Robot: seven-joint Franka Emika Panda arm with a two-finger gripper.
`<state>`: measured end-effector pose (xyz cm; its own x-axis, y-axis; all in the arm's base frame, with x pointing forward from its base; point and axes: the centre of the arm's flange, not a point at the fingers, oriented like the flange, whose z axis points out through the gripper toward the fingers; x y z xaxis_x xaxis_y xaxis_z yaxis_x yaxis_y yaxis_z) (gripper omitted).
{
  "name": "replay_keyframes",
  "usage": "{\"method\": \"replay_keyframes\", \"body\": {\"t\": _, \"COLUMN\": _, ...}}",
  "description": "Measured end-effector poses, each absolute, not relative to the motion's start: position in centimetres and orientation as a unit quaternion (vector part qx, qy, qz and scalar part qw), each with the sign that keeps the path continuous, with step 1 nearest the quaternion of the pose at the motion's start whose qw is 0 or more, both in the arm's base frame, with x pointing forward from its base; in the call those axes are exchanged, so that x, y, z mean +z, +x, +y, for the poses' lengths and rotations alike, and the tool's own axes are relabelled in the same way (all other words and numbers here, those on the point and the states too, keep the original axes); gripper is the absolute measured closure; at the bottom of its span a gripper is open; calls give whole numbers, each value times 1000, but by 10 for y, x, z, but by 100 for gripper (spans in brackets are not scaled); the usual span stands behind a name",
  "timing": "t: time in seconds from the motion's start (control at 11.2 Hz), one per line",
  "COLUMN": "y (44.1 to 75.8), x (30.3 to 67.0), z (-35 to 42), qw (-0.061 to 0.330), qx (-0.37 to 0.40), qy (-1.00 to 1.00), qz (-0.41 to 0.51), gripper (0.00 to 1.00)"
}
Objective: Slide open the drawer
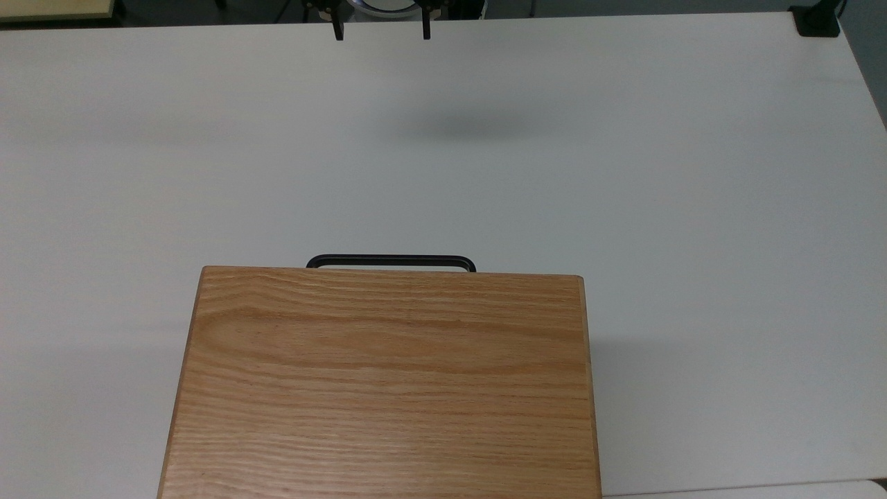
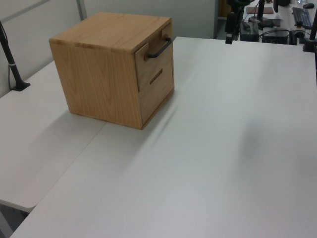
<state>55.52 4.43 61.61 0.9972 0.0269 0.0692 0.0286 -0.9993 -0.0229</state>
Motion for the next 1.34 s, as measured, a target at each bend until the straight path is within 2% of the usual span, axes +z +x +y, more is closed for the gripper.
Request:
{"method": "replay_keyframes", "body": {"t": 0.45, "y": 556, "x": 615, "z": 44, "qw": 12, "qx": -34, "qy": -999, "qz": -8, "gripper": 0}}
{"method": "replay_keyframes", "body": {"t": 0.63, "y": 556, "x": 616, "z": 44, "qw": 14, "qx": -35, "qy": -998, "qz": 46, "gripper": 0}}
{"method": "replay_keyframes", "body": {"t": 0.8, "y": 563, "x": 620, "z": 45, "qw": 24, "qx": -62, "qy": -988, "qz": 137, "gripper": 0}}
{"method": "replay_keyframes", "body": {"t": 0.89, "y": 568, "x": 621, "z": 46, "qw": 35, "qx": -75, "qy": -979, "qz": 184, "gripper": 3}}
{"method": "replay_keyframes", "body": {"t": 1.16, "y": 588, "x": 628, "z": 51, "qw": 102, "qx": -124, "qy": -928, "qz": 337, "gripper": 8}}
{"method": "replay_keyframes", "body": {"t": 1.25, "y": 595, "x": 628, "z": 52, "qw": 122, "qx": -138, "qy": -908, "qz": 377, "gripper": 20}}
{"method": "replay_keyframes", "body": {"t": 1.34, "y": 604, "x": 626, "z": 52, "qw": 147, "qx": -148, "qy": -886, "qz": 414, "gripper": 25}}
